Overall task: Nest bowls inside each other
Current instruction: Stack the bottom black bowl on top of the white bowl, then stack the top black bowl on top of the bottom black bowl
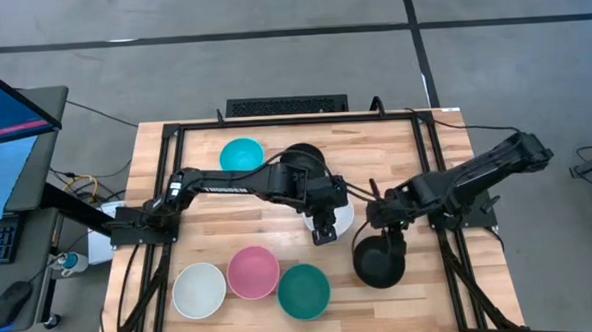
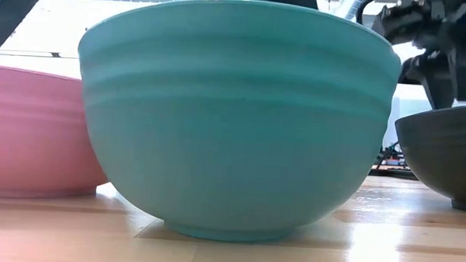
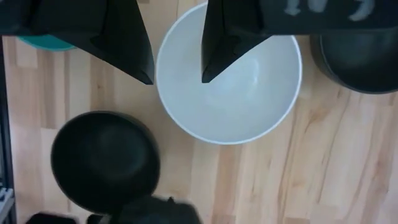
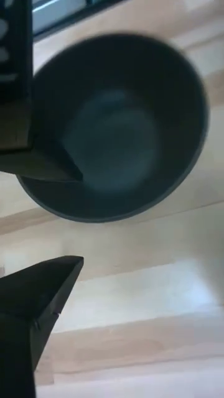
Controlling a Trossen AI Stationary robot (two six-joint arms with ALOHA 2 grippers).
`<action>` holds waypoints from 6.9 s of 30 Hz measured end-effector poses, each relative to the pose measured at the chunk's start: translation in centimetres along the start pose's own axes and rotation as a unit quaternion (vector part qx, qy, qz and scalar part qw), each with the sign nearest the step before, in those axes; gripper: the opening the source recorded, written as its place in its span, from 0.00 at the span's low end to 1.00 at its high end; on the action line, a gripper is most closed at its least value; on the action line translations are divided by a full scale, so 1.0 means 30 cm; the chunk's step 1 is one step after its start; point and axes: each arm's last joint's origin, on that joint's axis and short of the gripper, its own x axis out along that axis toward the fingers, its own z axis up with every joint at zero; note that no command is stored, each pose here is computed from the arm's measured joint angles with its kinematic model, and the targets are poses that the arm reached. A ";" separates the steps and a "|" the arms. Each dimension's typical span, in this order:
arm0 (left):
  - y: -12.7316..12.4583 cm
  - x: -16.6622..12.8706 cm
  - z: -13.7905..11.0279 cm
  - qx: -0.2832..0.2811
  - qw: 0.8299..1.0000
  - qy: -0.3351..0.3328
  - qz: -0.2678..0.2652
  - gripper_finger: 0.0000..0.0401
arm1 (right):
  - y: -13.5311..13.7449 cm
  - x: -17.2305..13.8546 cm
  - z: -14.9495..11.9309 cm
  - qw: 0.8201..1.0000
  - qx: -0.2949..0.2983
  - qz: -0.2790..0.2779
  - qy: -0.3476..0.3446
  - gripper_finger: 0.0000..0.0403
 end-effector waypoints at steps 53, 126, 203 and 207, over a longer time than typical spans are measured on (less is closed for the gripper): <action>0.099 -0.309 -0.075 0.003 0.993 -0.055 0.106 0.30 | -0.010 -0.436 0.076 0.979 0.086 -0.115 -0.146 0.02; 0.266 -0.496 -0.634 -0.080 0.948 -0.307 -0.010 0.21 | -0.169 -0.162 0.426 0.982 0.125 -0.109 -0.087 0.05; 0.429 -0.482 -0.628 0.021 0.953 -0.303 -0.002 0.21 | -0.421 -0.025 0.588 0.983 -0.113 -0.117 -0.087 0.43; 0.425 -0.485 -0.626 0.034 0.949 -0.310 -0.040 0.21 | -0.438 0.056 0.618 0.980 -0.122 -0.149 -0.046 0.41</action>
